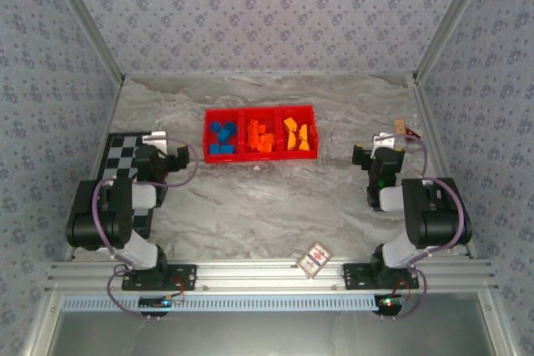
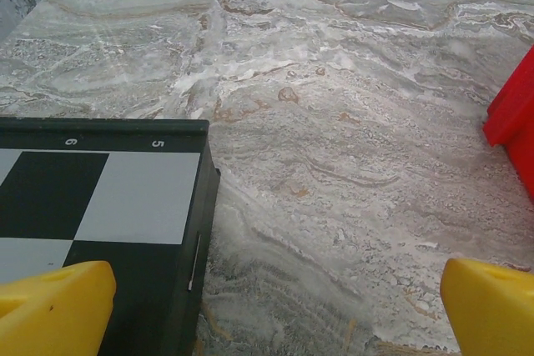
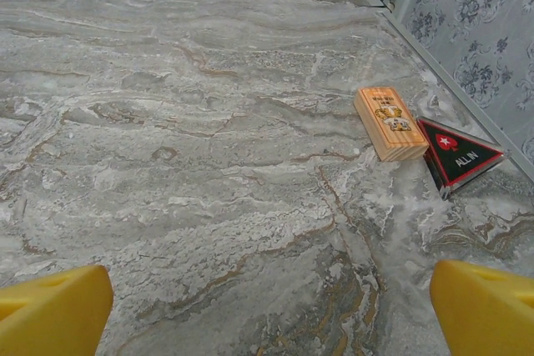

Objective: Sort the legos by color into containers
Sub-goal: Reset both arms

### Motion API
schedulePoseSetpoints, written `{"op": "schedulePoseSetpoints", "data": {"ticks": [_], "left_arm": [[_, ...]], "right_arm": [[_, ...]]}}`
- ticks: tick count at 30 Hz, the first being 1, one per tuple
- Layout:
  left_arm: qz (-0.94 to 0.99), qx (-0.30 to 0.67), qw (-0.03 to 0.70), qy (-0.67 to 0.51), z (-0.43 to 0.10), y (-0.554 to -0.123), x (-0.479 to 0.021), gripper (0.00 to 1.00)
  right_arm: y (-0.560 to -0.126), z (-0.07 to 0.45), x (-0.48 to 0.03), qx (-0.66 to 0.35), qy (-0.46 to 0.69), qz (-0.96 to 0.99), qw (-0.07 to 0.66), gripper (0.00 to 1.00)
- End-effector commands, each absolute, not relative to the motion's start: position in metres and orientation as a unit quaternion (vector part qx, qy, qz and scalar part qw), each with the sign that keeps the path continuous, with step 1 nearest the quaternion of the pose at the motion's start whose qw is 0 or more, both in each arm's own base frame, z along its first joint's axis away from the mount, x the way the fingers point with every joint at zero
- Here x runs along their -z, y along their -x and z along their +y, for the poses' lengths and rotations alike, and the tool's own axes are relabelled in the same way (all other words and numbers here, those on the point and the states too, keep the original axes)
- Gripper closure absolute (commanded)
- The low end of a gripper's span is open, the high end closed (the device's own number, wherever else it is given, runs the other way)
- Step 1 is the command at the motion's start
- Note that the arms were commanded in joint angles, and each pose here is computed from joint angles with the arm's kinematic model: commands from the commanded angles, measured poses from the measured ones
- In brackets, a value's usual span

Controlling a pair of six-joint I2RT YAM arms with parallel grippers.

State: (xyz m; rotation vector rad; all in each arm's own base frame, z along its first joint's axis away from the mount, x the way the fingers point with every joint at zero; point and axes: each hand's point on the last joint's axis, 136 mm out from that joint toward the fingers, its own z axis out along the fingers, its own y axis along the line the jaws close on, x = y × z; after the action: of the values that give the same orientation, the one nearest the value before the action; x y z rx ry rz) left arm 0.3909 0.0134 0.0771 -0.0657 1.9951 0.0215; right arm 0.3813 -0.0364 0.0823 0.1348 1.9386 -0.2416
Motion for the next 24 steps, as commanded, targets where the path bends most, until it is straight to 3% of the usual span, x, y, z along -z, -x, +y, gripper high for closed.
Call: {"op": "schedulePoseSetpoints", "data": {"ticks": [1,20,24], "left_arm": [[0.832,-0.014,0.554,0.030,0.014,-0.398,-0.088,0.00],[0.832,-0.015,0.554,0.029,0.013,-0.398,-0.088,0.00],[0.832,-0.015,0.554,0.029,0.013,-0.398,-0.088,0.00]], "right_arm": [[-0.386,-0.036,-0.089,0.096,-0.064,0.817,0.565,0.00],[-0.387,-0.036,-0.089,0.097,-0.063,0.817,0.565,0.00],[-0.392,-0.015,-0.084,0.038,-0.007,0.831,0.554,0.00]]}}
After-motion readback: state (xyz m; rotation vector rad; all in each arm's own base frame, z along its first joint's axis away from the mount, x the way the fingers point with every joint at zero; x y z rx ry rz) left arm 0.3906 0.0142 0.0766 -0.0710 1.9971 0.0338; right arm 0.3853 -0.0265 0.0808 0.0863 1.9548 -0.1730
